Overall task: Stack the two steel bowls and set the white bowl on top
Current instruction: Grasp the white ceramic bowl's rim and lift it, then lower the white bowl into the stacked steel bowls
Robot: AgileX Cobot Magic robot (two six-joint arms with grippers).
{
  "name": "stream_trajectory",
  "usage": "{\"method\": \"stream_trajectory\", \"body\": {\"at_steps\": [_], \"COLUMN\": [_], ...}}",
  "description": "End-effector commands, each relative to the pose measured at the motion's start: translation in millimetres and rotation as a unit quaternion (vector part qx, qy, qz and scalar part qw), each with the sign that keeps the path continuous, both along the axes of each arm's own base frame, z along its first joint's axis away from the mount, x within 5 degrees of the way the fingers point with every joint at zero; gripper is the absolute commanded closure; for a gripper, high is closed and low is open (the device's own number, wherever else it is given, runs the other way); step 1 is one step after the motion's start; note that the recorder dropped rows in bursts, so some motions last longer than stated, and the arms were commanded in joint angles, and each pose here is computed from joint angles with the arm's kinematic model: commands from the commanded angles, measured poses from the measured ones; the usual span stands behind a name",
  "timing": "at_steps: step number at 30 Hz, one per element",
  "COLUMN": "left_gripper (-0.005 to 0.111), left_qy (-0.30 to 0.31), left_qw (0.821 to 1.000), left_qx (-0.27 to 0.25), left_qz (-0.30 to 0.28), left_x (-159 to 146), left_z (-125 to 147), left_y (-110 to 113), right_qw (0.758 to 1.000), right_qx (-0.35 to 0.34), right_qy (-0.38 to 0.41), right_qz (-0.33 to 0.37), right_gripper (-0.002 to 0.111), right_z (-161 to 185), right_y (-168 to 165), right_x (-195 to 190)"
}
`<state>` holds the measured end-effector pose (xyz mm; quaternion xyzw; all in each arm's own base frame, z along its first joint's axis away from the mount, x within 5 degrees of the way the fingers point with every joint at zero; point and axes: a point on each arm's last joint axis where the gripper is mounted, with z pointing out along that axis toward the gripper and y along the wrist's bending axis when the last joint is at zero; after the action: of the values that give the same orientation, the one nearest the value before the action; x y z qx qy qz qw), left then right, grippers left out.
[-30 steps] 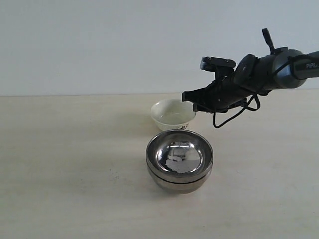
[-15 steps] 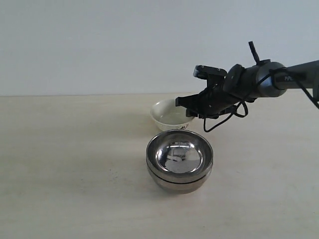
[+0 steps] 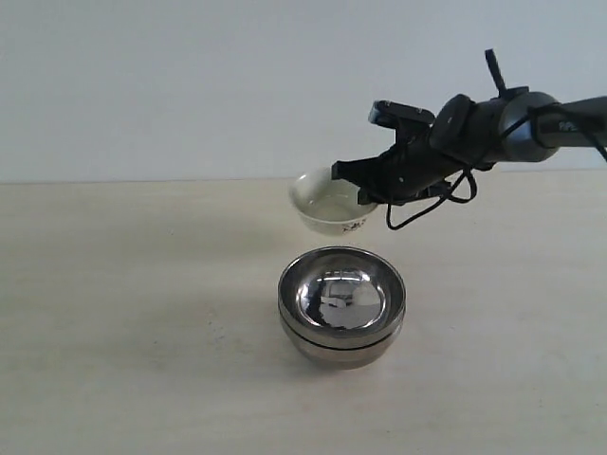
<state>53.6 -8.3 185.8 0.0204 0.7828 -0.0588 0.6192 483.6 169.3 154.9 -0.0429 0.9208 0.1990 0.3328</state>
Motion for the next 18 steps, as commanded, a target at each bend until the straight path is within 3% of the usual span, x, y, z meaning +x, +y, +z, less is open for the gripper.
{"method": "stream_trajectory", "body": {"at_steps": [1,5,10,18], "left_gripper": [0.074,0.074,0.074,0.074], "left_qy": [-0.002,-0.002,-0.002,-0.002], "left_qw": [1.000,1.000,1.000,1.000], "left_qx": [0.001,0.001,0.001,0.001], "left_qz": [0.001,0.001,0.001,0.001], "left_x": [0.0,0.0,0.0,0.0], "left_z": [-0.7,-0.7,-0.7,-0.7], "left_y": [0.2,0.2,0.2,0.2], "right_qw": [0.999,0.998,0.998,0.995], "right_qx": [0.007,0.006,0.002,-0.019], "right_qy": [-0.017,-0.005,-0.003,0.029], "right_qz": [0.031,0.067,0.068,0.096], "right_gripper": [0.108,0.108,0.108,0.108], "right_z": [55.1,88.8,102.9,93.7], "right_y": [-0.8,-1.9,-10.1,-11.4], "right_x": [-13.4,-32.5,-60.4,-120.4]}}
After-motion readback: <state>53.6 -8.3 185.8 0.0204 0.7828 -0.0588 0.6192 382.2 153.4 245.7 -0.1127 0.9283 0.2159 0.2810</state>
